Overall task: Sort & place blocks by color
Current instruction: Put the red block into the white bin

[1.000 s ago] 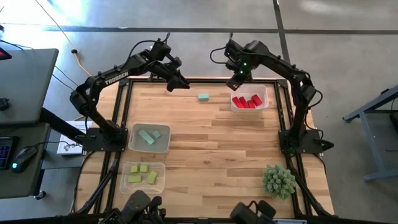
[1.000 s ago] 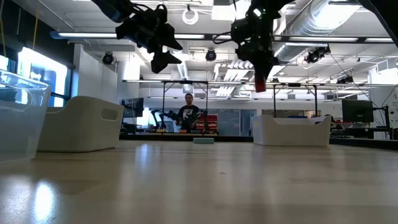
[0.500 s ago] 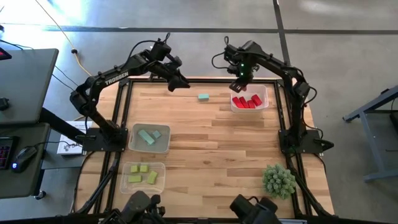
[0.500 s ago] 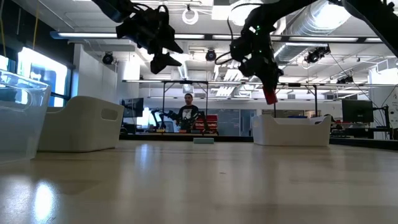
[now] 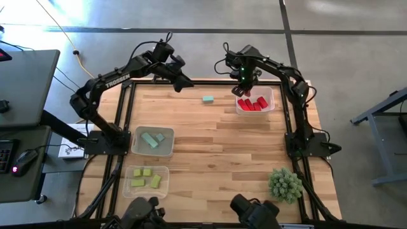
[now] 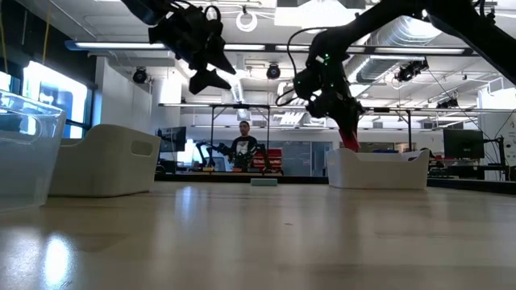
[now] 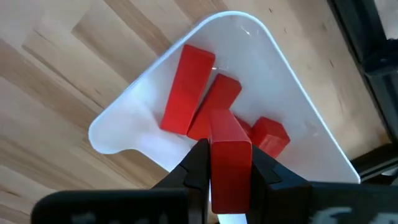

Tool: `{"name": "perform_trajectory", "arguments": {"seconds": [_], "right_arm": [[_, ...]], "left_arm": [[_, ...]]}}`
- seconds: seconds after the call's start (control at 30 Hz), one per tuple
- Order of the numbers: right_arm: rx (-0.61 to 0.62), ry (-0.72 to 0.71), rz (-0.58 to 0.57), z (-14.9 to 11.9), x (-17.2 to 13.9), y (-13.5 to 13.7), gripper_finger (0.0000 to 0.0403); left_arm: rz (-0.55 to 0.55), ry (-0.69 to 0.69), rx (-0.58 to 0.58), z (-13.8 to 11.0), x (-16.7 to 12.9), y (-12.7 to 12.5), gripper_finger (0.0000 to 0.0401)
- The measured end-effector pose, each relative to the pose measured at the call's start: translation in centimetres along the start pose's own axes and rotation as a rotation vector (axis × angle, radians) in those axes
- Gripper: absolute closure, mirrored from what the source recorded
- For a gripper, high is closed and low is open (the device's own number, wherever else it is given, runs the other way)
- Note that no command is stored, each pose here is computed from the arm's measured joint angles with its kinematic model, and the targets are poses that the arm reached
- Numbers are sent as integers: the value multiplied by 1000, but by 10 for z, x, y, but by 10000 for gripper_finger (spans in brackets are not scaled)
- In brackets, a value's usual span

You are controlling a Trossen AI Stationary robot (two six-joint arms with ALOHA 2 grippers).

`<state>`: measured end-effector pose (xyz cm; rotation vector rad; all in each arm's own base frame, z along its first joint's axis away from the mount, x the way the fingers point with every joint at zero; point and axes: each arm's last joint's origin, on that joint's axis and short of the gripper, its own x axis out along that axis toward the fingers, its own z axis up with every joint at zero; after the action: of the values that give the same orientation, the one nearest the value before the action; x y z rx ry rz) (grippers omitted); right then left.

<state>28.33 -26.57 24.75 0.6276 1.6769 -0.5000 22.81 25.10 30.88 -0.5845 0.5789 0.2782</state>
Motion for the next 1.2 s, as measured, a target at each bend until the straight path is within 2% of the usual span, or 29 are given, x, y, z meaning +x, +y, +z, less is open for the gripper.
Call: {"name": "perform_trajectory", "arguments": {"seconds": [0.27, 0.43, 0.6, 0.83, 0.97, 1.2], "right_arm": [[29, 9, 29, 1, 4, -8, 366], [80, 135, 54, -7, 34, -20, 366], [91, 268, 27, -19, 64, -21, 366], [77, 285, 6, -20, 77, -18, 364], [70, 261, 3, -18, 74, -18, 343], [39, 206, -33, -12, 61, -20, 280]], "left_arm": [[6, -45, 57, 3, -17, -11, 199], [8, -62, 69, 4, -23, -16, 199], [8, -64, 71, 4, -23, -16, 199], [13, -64, 105, 4, -23, -16, 199], [13, -65, 105, 4, -23, -16, 199], [13, -65, 105, 4, -23, -16, 199]]}}
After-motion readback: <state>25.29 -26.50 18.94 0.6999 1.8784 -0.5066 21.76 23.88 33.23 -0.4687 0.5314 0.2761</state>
